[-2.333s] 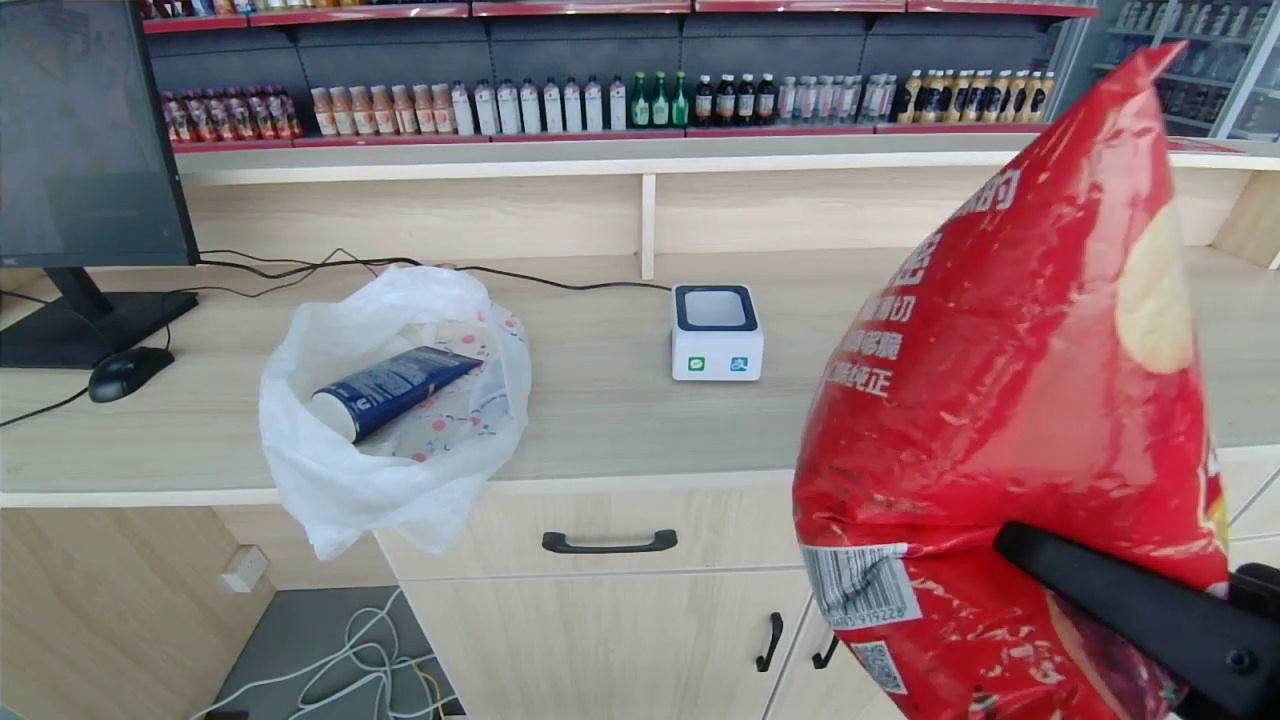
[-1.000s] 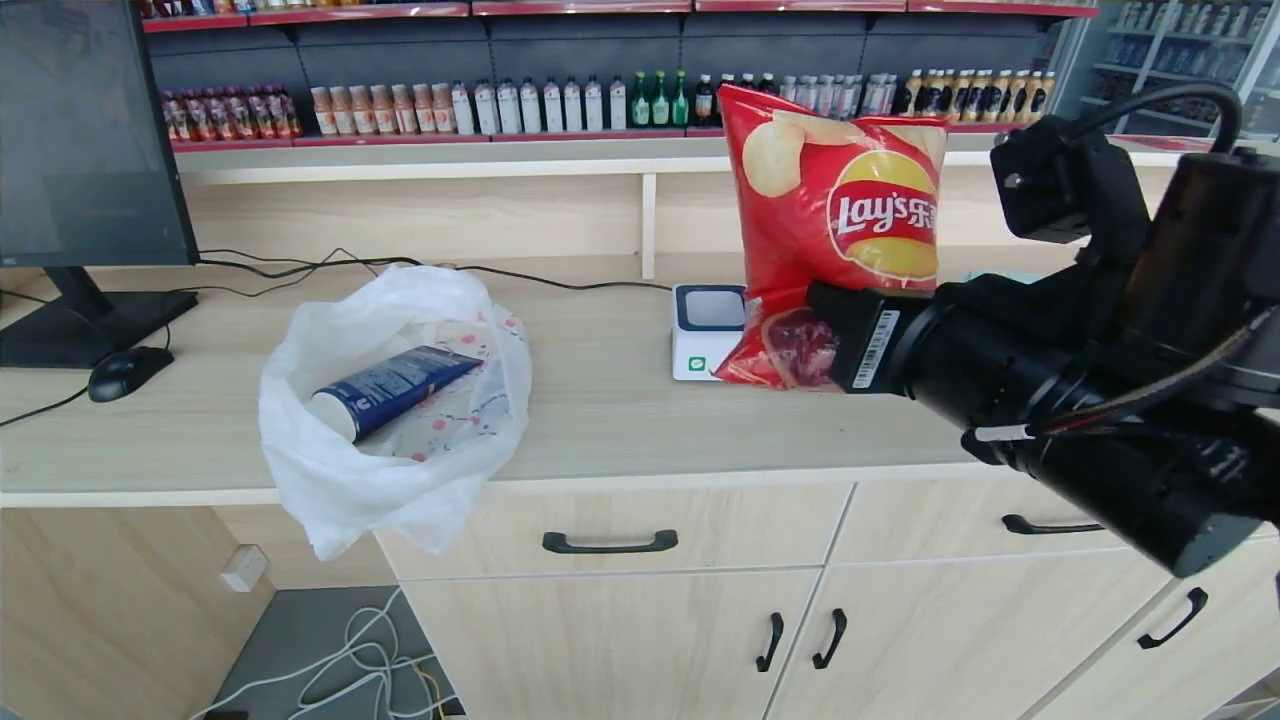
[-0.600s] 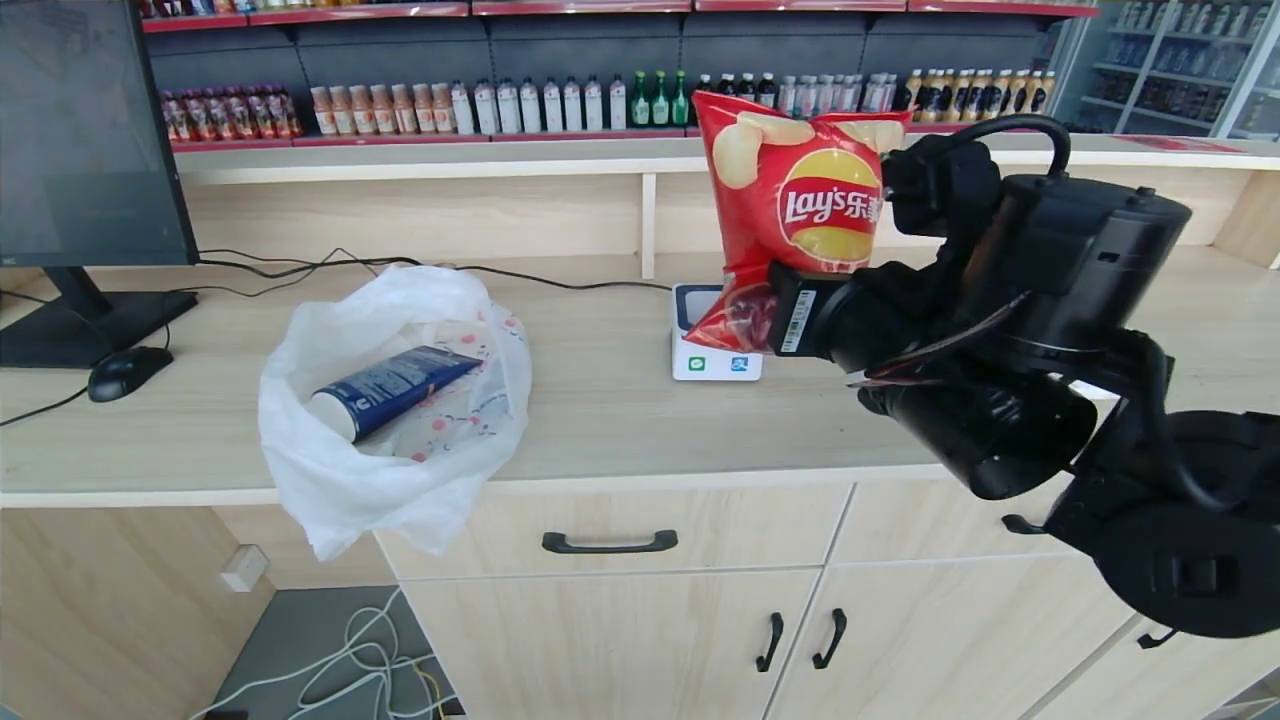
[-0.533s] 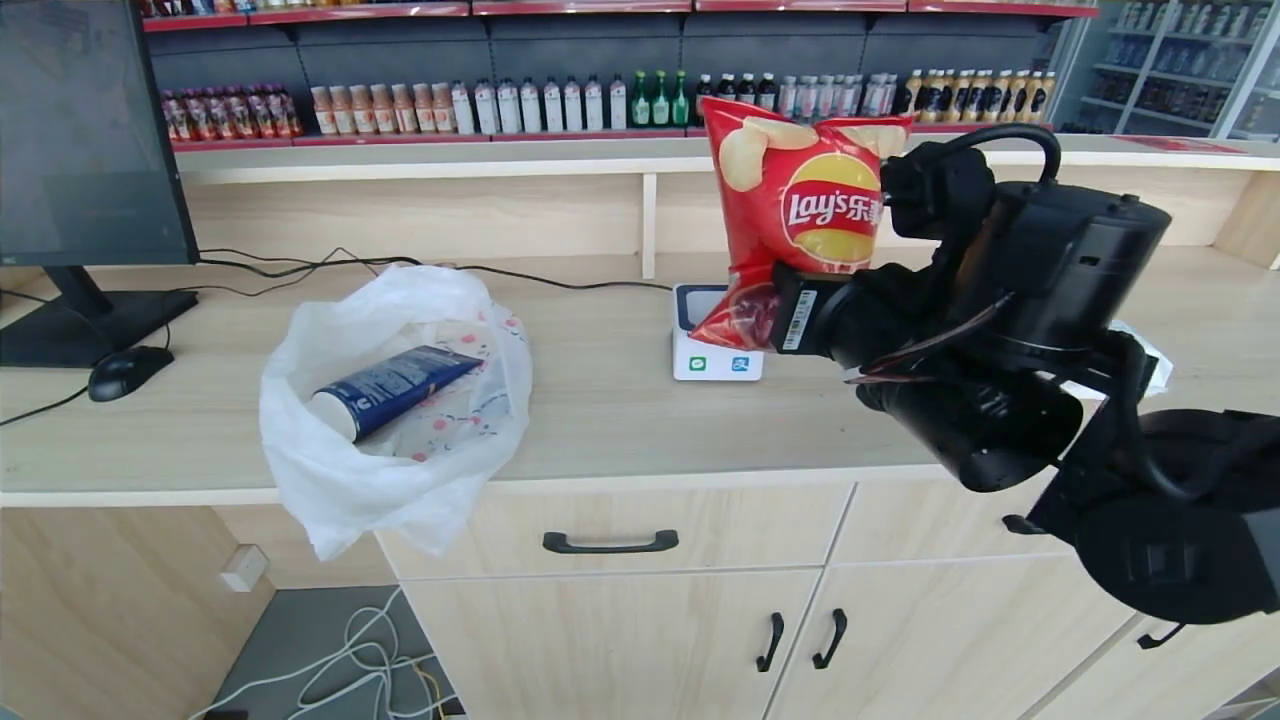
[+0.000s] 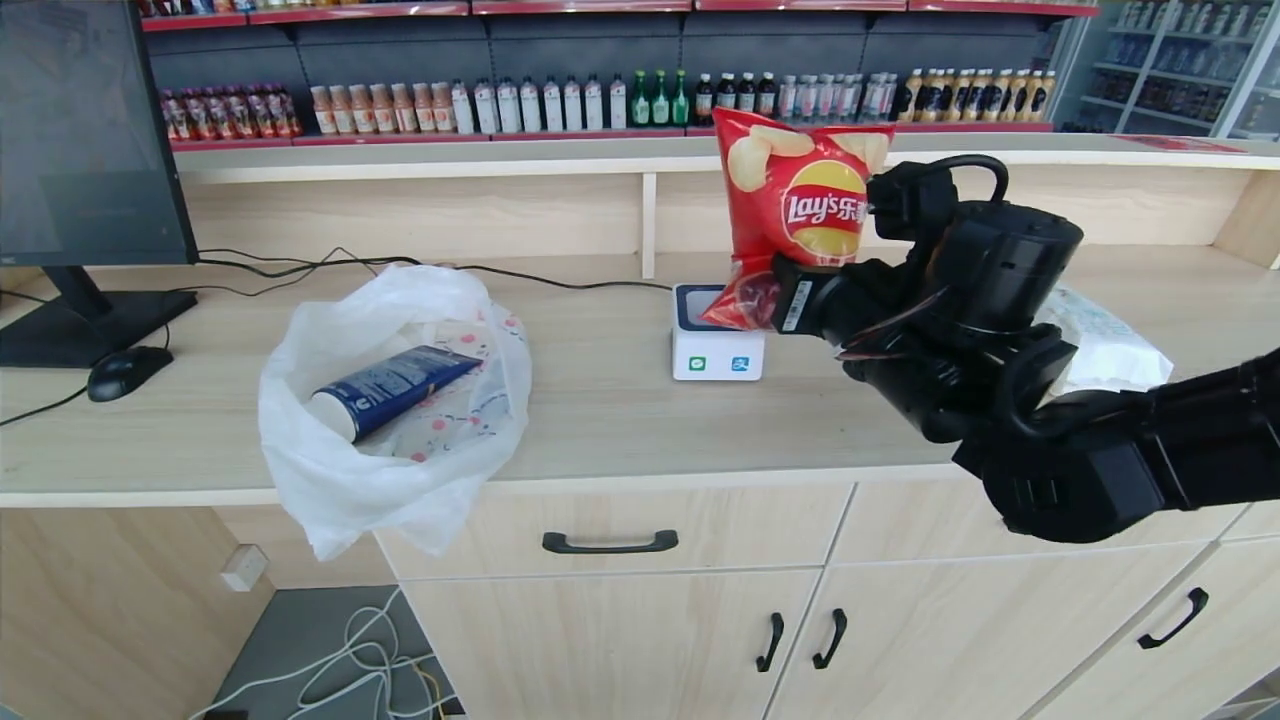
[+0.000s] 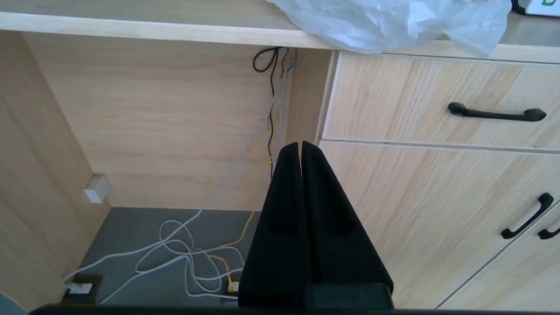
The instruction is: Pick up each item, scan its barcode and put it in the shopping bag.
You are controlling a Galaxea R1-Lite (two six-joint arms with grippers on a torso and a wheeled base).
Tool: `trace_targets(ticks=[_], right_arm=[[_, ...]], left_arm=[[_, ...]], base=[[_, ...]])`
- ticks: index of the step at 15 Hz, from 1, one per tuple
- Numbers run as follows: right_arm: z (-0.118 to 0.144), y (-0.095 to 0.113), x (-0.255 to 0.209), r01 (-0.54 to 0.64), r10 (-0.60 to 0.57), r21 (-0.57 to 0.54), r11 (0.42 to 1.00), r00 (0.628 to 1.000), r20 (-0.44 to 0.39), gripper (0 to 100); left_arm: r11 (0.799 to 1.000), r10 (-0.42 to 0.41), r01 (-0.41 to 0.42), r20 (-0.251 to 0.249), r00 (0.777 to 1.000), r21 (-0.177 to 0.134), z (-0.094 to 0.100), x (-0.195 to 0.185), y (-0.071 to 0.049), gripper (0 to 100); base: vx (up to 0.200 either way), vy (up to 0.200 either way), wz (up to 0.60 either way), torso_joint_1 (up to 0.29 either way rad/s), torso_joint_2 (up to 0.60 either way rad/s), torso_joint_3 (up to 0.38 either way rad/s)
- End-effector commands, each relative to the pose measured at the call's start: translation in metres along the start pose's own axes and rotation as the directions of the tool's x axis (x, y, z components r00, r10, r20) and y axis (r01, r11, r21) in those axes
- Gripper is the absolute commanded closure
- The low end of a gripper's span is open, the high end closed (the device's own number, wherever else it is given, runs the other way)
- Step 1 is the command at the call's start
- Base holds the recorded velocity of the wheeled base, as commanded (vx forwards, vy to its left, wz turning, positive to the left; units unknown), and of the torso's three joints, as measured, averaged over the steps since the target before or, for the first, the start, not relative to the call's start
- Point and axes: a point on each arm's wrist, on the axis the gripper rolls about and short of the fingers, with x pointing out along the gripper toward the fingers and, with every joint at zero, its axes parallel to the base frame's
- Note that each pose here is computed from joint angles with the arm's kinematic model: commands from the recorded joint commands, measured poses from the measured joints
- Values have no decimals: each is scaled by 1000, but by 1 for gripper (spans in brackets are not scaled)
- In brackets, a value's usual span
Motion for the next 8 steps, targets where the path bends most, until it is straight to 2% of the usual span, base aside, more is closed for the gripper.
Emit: trace_targets(ticks=[1, 8], right_arm=[[-14, -2, 8, 5, -5, -9, 1000, 1000, -19, 100], [-24, -4, 13, 12, -13, -12, 1000, 999, -33, 100]], left_arm=[[1000, 0, 0, 1, 1000, 1, 0, 0, 0, 100], [1000, 0, 0, 1, 1000, 1, 0, 0, 0, 100]], base=[[0, 0, 0, 0, 0, 0], [0, 0, 0, 0, 0, 0]])
